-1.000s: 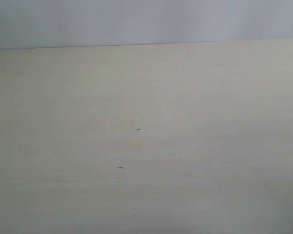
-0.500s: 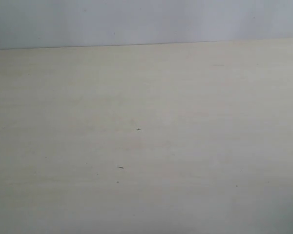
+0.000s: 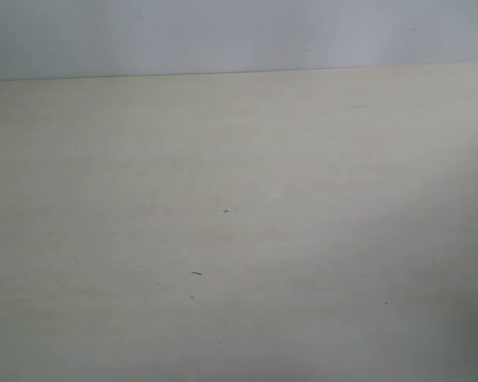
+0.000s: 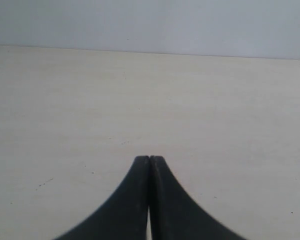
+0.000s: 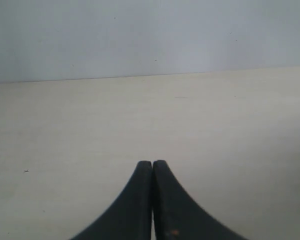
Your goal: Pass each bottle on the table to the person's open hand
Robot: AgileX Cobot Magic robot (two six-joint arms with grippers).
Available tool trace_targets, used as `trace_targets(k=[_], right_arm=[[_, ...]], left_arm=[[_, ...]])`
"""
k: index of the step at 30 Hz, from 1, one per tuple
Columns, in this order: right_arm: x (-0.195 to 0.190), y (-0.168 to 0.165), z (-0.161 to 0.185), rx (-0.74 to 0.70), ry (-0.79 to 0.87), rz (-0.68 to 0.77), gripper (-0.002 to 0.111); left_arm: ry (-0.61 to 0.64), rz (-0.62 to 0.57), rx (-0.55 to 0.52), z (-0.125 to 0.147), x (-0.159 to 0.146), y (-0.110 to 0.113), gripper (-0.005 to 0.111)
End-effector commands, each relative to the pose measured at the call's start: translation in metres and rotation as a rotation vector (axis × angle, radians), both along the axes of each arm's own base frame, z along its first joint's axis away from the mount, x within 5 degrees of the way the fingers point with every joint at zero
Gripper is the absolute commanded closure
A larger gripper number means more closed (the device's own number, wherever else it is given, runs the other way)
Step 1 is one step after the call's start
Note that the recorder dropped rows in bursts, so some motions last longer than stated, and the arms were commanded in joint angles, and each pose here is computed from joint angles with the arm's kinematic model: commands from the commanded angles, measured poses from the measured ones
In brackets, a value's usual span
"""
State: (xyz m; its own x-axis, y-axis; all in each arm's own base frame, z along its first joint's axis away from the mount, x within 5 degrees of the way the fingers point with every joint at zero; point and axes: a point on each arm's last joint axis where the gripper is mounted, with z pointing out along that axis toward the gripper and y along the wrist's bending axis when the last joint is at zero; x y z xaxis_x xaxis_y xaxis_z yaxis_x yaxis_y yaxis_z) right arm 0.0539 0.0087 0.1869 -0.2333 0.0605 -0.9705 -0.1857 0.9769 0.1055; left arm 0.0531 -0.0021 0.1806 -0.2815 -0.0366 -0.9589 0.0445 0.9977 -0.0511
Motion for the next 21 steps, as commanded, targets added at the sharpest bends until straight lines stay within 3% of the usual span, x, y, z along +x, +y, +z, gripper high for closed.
trace_targets(k=[1, 21], right_arm=[[-0.0001, 0.0003, -0.0007, -0.007, -0.009, 0.007, 0.108], [0.0002, -0.0017, -0.0007, -0.006, -0.009, -0.031, 0.108]], left_arm=[[-0.017, -0.003, -0.007, 0.0008, 0.0001, -0.0004, 0.106], [-0.017, -0.003, -0.007, 0.0008, 0.0001, -0.0004, 0.106]])
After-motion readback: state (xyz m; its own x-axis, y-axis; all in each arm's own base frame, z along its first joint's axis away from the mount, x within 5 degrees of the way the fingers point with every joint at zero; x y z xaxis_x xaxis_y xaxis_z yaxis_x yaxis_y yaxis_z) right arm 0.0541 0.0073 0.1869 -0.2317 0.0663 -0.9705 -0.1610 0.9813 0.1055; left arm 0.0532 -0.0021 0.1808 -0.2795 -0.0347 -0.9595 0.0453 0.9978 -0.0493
